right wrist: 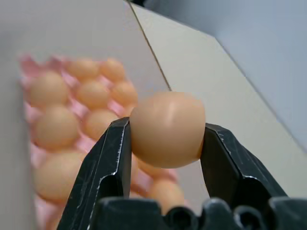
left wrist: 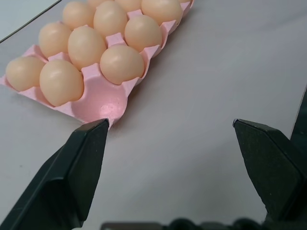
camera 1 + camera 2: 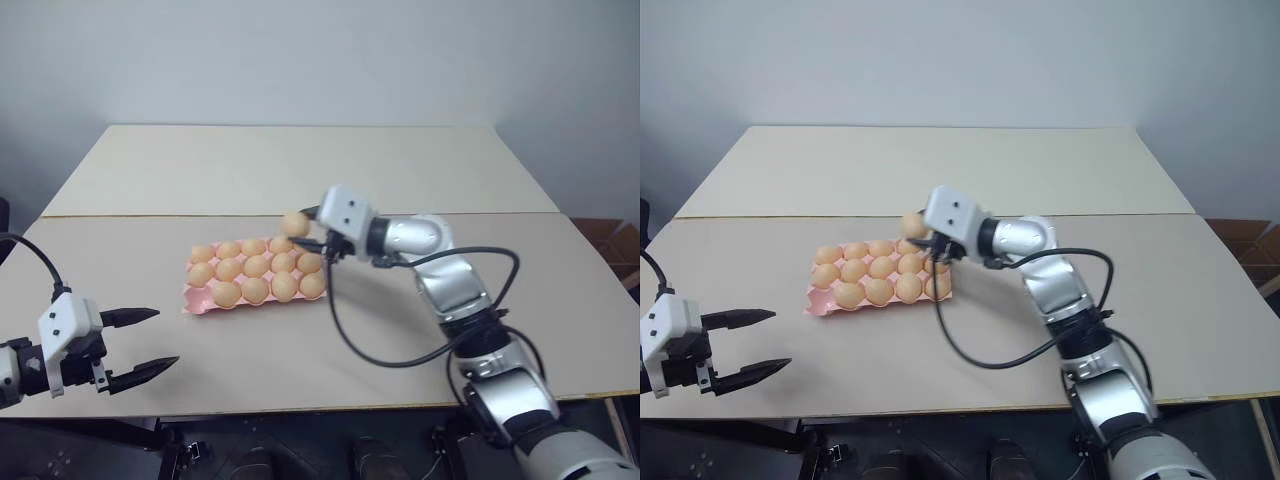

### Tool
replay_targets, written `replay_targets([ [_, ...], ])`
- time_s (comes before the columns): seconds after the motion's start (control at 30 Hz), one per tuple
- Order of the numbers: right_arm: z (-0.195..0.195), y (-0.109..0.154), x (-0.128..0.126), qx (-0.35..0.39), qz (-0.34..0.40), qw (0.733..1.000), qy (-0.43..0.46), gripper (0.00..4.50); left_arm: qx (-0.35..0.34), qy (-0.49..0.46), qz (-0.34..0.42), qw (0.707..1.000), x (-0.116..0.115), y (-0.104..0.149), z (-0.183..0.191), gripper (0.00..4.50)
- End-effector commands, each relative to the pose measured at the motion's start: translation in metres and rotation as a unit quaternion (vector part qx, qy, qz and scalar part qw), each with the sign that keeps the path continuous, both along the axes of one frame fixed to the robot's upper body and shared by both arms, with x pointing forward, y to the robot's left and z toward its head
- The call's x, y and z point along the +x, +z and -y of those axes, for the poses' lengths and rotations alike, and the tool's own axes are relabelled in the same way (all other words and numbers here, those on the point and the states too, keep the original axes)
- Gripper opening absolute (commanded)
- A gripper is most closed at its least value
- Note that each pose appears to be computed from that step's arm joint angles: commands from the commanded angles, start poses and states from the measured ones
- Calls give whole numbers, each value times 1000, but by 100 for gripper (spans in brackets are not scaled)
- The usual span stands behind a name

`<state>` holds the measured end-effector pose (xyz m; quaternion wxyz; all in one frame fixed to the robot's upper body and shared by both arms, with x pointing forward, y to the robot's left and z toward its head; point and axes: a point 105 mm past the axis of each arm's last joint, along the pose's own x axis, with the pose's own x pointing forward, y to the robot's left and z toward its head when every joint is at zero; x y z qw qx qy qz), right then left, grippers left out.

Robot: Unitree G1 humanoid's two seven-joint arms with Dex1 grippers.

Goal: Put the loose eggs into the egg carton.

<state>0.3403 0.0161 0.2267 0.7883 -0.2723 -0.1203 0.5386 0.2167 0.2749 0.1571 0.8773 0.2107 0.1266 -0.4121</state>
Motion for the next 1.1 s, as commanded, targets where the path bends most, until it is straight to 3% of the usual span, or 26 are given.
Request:
replay_targets([
  [0.03,-41,-3,-25,29,-38,998,37,198,4,-5,24,1000,-1,13,3,450],
  [0.27,-97,-20,-48,34,-42,995,81,198,-3,-4,17,1000,-6,11,6,450],
  [0.43,-121,-27,-51,28,-34,995,88,198,-11,-1,10,1000,-12,9,8,450],
  [1.1,-155,-28,-73,33,20,985,167,198,-13,33,-5,999,-33,1,7,450],
])
